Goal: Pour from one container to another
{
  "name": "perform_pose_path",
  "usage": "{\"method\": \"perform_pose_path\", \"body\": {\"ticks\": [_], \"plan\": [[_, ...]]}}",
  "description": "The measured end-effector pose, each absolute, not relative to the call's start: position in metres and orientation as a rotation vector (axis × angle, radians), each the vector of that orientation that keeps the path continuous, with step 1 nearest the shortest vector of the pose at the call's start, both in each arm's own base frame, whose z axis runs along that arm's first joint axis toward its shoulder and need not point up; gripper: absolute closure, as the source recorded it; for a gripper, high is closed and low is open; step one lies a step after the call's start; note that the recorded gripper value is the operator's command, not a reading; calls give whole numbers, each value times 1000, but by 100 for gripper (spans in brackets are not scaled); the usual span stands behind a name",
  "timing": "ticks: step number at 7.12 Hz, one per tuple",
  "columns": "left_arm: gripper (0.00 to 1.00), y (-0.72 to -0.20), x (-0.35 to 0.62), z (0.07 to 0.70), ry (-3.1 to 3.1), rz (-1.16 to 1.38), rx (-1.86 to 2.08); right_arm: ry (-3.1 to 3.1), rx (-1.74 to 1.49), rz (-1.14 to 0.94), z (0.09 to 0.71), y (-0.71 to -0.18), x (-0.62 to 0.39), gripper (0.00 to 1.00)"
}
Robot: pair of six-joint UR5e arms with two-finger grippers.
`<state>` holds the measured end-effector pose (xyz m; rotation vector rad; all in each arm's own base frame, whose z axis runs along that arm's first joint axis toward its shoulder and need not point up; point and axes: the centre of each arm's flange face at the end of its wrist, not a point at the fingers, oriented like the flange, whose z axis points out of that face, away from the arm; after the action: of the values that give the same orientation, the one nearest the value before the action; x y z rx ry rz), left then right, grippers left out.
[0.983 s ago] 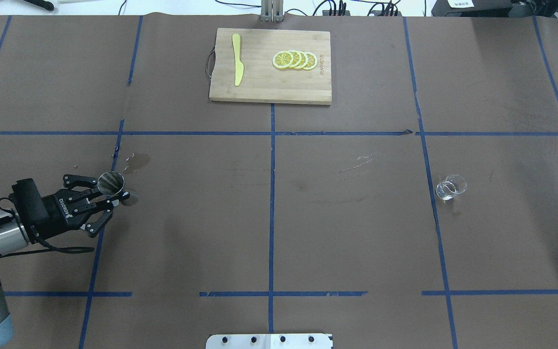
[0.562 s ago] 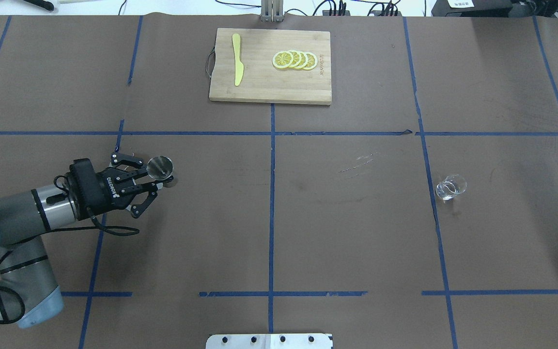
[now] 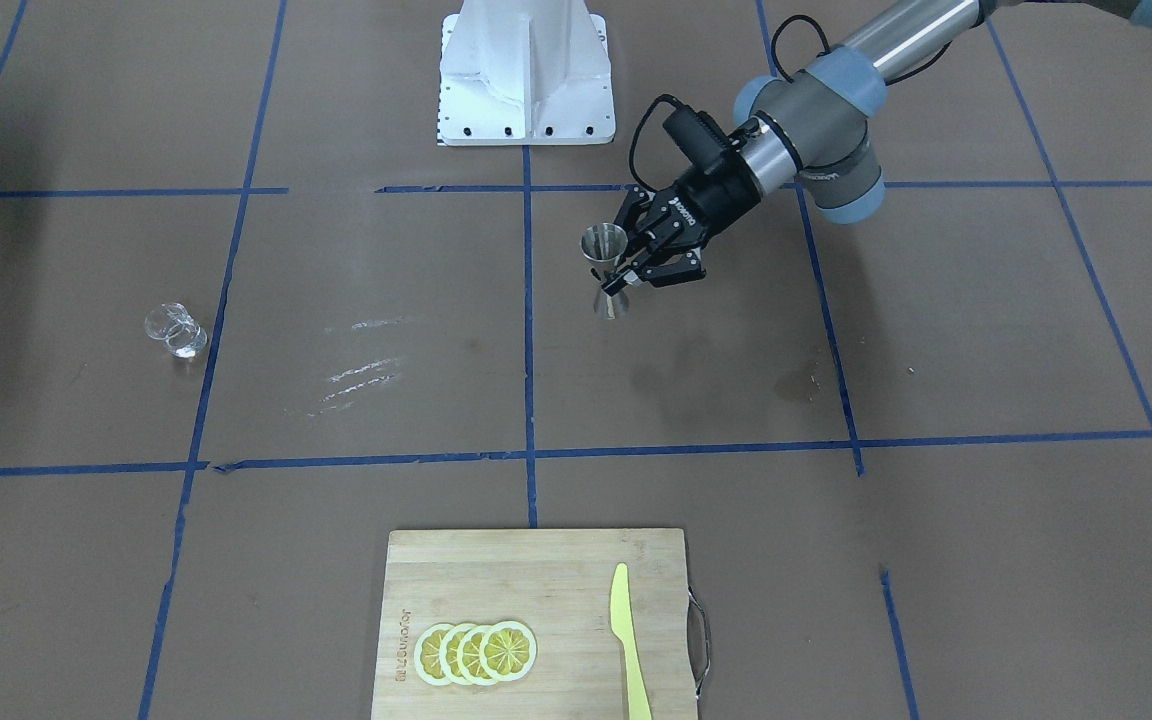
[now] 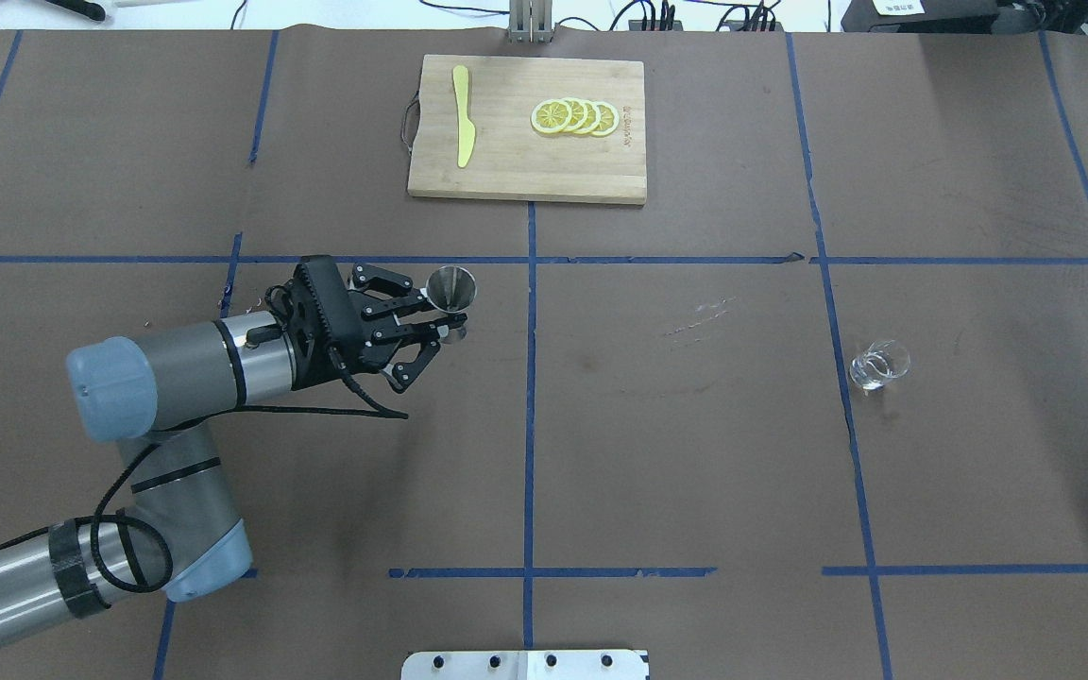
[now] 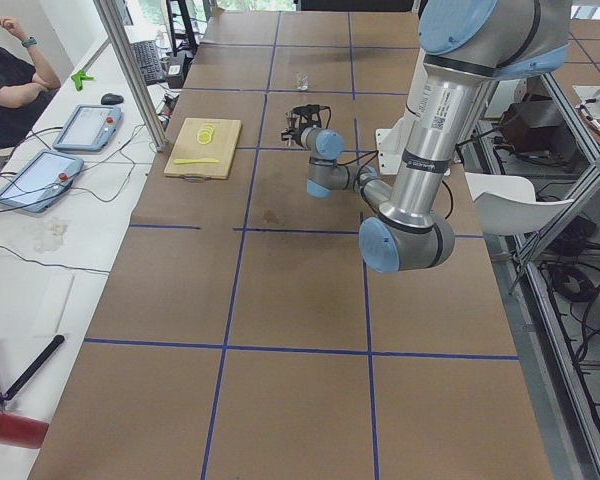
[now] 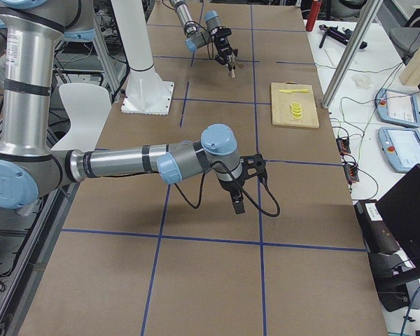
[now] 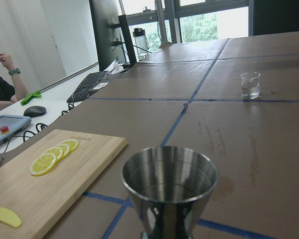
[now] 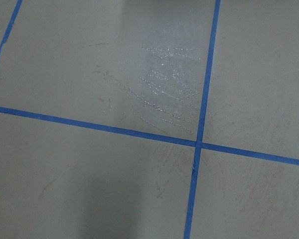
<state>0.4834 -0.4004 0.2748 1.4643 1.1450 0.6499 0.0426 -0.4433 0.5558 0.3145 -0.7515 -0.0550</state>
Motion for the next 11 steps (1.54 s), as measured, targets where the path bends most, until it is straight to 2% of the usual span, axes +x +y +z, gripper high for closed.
{"method": "perform_pose_path", "body": {"ticks": [3,5,11], "plan": [[100,-418,540,226,1183,694,1437,-762,313,-12,546,-447,42,0],[100,-417,551,216,1195,703,1429,-798,329,70,509,-444,33,0],[100,-407,556,216,1206,706,1423,-945,499,192,426,-420,-127,0]]}}
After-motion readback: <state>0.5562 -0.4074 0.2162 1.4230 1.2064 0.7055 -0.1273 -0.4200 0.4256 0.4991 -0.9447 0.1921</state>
